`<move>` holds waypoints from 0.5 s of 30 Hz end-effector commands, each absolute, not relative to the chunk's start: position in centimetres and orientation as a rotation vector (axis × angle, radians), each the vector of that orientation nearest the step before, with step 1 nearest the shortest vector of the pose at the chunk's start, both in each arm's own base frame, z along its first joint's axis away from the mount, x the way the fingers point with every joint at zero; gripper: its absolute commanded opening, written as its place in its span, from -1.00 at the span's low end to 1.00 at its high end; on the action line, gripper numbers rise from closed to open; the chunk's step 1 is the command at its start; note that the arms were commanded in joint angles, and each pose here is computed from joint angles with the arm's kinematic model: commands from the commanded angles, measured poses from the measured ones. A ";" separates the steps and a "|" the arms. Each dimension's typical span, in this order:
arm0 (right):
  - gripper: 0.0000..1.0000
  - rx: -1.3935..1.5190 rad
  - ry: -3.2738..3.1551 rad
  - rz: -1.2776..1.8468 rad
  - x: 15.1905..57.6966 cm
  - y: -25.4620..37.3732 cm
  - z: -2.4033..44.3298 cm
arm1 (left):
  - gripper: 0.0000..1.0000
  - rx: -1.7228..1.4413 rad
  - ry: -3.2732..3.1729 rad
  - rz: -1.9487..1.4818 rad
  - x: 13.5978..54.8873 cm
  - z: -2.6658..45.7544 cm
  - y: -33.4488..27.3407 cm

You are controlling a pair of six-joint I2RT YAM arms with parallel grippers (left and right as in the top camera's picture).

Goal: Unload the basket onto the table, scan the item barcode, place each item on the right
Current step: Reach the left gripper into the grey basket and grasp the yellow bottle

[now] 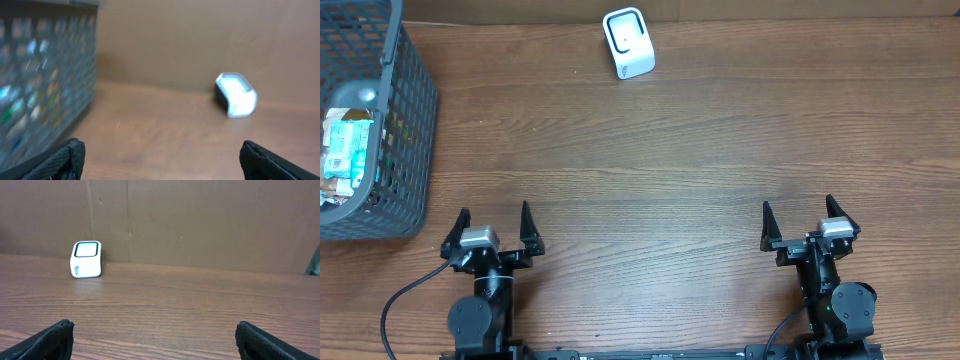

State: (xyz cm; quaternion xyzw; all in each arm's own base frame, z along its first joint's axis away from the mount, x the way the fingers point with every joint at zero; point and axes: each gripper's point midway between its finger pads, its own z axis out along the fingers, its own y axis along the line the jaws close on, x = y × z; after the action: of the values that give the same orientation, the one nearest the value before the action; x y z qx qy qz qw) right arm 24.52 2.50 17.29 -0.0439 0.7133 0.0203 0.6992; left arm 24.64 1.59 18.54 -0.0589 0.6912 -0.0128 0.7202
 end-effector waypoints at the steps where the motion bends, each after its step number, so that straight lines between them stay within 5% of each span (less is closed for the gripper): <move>1: 1.00 -0.097 1.589 0.043 24.5 2.5 17.0 | 0.99 -0.010 1.408 -0.138 23.8 23.2 -0.9; 9: 1.00 -0.098 1.589 0.043 24.5 2.5 17.0 | 0.99 -0.003 1.276 -0.076 18.2 39.6 -0.6; 15: 1.00 -0.098 1.589 0.043 24.5 2.5 17.0 | 0.99 -0.046 1.594 -0.072 20.2 45.4 -0.1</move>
State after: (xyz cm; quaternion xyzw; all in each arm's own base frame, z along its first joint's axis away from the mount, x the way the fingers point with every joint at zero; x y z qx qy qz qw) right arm 24.51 2.49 17.36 -0.0437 0.7123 0.0203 0.7003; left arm 17.56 -0.37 42.99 -0.0193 0.6537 -0.0403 0.7554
